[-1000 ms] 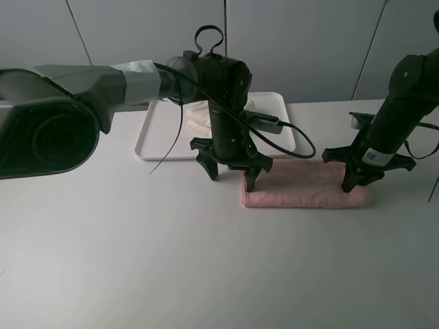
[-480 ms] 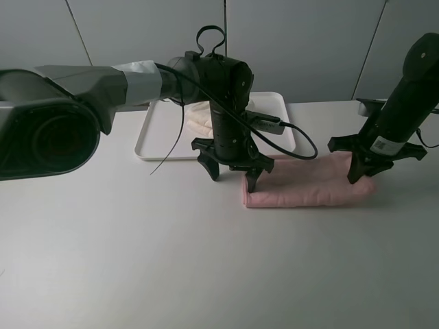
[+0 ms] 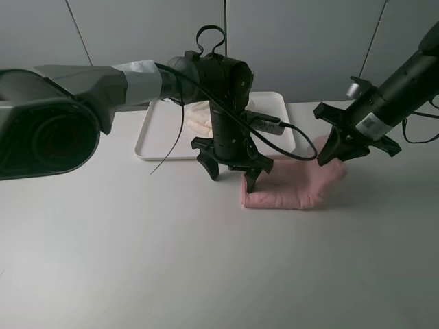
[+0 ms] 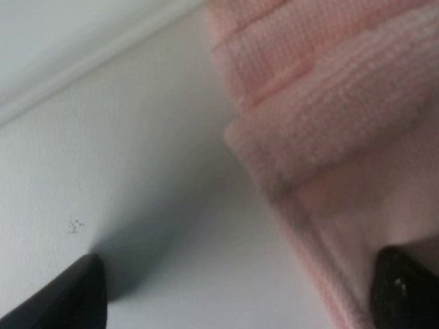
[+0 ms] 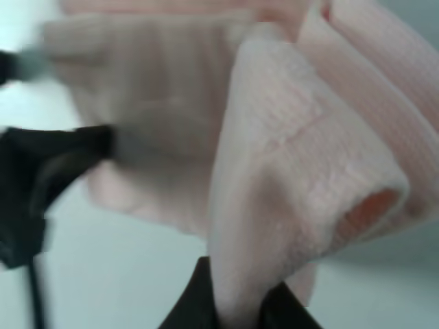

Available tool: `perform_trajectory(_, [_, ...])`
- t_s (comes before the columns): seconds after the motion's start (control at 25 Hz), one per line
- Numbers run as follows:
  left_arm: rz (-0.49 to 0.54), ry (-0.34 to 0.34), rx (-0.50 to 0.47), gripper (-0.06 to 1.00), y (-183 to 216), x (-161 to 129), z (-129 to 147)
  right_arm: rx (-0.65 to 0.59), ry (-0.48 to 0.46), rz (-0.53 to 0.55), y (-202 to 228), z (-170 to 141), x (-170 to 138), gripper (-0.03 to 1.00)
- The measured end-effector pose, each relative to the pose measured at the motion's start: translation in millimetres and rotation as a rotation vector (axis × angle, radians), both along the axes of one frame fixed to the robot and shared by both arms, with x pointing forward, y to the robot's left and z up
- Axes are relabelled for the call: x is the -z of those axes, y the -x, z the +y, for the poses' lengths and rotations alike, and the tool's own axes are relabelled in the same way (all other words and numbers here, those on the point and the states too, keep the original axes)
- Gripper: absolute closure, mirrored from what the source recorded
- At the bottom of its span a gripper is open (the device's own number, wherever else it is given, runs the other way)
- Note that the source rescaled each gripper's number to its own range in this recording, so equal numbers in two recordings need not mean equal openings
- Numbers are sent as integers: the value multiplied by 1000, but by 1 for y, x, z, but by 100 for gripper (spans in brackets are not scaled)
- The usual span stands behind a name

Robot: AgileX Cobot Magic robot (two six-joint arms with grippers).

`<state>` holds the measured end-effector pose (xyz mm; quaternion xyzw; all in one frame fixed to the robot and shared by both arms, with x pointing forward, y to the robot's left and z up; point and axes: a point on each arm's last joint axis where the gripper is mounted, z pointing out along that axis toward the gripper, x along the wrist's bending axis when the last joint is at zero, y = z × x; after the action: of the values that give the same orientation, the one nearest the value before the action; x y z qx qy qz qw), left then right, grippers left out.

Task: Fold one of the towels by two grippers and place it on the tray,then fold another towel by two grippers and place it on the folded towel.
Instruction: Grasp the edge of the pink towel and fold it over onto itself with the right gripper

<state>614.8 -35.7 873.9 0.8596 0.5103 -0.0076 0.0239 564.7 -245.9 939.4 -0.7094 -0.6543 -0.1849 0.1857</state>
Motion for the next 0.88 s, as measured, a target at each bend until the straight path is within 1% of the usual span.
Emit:
perform_trajectory(0.12, [-2,-2,4,-4,0,0,0,12,-73,-9,2,5,1,92])
perform_trajectory(0.24, [-1,-3,6,-4,0,0,0,31,-111,-13,8,8,9,92])
perform_trajectory(0.32, [-1,-3,12,-4,0,0,0,58,-152,-20,14,10,16,92])
perform_trajectory(0.48, [1,0,28,-4,0,0,0,108,-218,-76,20,16,26,92])
perform_trajectory(0.56, [11,11,27,-4,0,0,0,121,-236,-105,20,20,27,92])
perform_trajectory(0.68, [36,34,18,-4,-2,1,3,121,-232,-132,19,25,28,92])
perform_trajectory(0.76, [43,40,10,-4,-5,1,7,126,-233,-127,19,30,32,92])
perform_trajectory(0.88, [51,47,-4,-4,-9,1,12,142,-246,-97,17,37,47,92])
